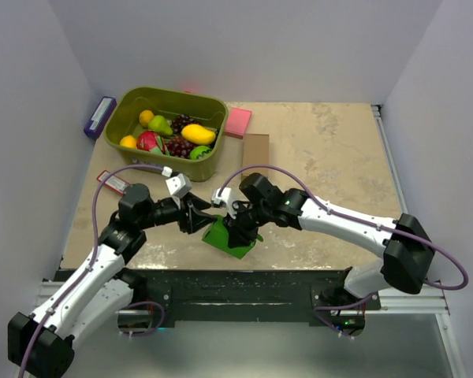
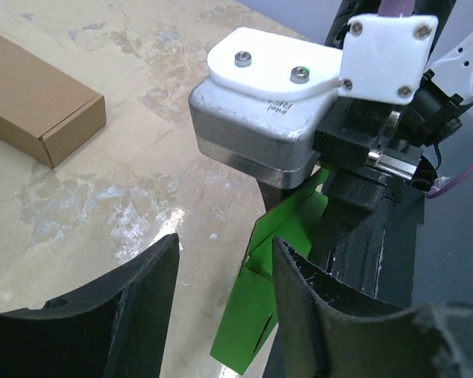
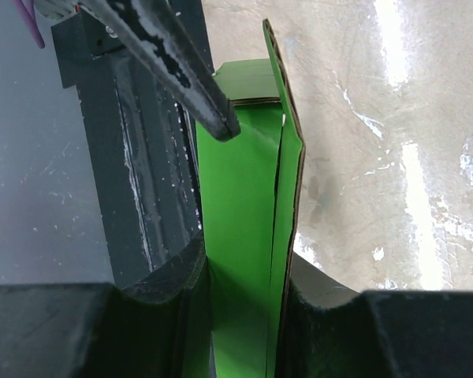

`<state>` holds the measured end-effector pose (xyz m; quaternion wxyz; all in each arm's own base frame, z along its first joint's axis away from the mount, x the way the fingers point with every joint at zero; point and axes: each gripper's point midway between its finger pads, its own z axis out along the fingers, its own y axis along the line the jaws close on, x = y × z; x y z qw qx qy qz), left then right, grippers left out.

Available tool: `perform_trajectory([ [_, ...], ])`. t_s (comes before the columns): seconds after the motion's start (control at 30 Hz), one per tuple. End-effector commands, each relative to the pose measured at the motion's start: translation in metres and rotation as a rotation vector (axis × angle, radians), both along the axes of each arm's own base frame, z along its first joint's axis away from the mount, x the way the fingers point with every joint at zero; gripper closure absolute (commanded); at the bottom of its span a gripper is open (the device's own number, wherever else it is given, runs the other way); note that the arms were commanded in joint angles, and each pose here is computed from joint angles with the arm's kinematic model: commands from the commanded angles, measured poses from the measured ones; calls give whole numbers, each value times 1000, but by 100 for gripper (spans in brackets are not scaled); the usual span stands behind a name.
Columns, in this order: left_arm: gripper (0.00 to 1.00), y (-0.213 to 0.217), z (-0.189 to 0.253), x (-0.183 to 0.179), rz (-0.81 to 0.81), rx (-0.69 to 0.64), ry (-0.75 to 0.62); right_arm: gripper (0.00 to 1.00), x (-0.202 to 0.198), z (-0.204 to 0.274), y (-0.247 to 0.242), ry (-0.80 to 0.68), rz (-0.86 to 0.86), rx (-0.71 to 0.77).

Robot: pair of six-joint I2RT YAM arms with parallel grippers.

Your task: Fold the paper box

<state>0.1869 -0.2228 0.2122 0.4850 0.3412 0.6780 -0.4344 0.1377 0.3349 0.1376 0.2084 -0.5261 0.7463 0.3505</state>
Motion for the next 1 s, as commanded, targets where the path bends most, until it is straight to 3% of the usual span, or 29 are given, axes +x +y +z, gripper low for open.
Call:
perform_trajectory([
  [0.0, 49, -4, 29, 4, -14, -38, -104, 94, 1, 10, 7, -7, 29, 32],
  [0.2, 58, -8, 23, 1, -35, -26, -87, 94, 3, 8, 7, -6, 25, 25],
  [0.47, 58, -10, 16, 1, -29, 15, -76, 95, 3, 9, 8, -8, 26, 27],
  [0.6, 73, -11, 17, 1, -24, 14, -83, 95, 7, 8, 6, -20, 9, 16],
  [0.97, 96, -17, 15, 5, 70, 24, -39, 97, 29, -17, 2, -44, -107, -97],
])
